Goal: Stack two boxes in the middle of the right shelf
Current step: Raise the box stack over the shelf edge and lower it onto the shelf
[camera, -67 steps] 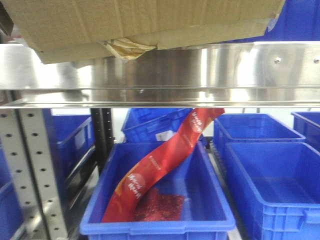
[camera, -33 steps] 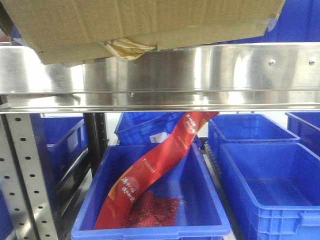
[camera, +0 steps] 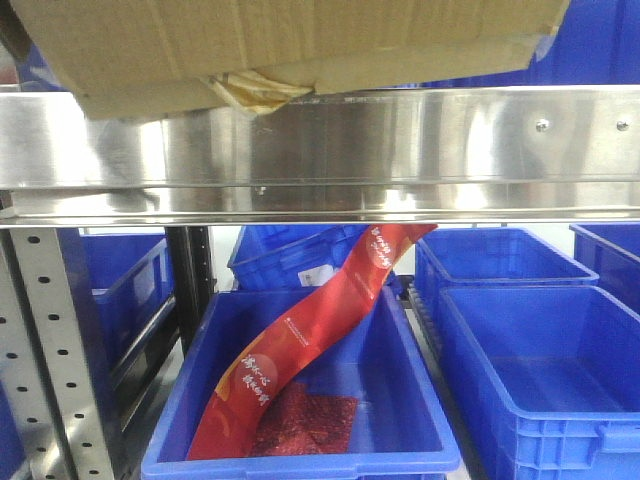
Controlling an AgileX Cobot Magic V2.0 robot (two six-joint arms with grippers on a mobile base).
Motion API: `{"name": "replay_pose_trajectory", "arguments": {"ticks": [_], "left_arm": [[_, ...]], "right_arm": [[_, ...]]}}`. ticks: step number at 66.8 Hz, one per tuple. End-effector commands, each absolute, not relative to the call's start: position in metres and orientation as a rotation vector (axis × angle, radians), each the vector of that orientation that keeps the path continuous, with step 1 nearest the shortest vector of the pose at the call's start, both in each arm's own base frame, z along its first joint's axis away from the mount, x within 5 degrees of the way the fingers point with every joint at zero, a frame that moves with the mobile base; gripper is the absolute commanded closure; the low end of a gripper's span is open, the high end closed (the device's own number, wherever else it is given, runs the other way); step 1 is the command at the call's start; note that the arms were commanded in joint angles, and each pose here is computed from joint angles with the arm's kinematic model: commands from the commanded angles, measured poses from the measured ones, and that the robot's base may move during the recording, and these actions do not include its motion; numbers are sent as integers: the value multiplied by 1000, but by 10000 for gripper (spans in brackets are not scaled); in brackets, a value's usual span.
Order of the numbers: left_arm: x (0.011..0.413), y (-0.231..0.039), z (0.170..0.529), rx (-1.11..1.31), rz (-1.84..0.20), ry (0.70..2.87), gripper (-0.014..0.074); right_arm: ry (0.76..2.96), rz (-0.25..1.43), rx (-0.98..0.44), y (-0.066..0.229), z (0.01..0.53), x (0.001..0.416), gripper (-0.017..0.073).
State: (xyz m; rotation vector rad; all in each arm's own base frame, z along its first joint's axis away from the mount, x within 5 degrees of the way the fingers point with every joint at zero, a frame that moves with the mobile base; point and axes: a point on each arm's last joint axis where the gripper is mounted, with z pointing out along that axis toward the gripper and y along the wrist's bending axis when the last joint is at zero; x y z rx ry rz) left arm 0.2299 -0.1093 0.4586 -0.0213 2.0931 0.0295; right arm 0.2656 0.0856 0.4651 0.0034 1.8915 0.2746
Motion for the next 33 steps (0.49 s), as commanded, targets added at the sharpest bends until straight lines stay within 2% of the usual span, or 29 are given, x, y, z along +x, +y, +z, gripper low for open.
{"name": "replay_pose_trajectory", "arguments": {"ticks": [1, 9, 20, 33], "left_arm": [[228, -108, 466, -19, -22, 2067, 705], [236, -101, 476, -56, -103, 2097, 705], [266, -89, 495, -8, -189, 2136, 705], [311, -82, 496, -5, -170, 2213, 705]], "right_arm": [[1794, 332, 13, 85, 480, 261, 718], [1836, 313, 28, 86, 482, 268, 717], [1896, 294, 62, 92, 494, 288, 717], [1952, 271, 94, 101, 498, 320, 717]]}}
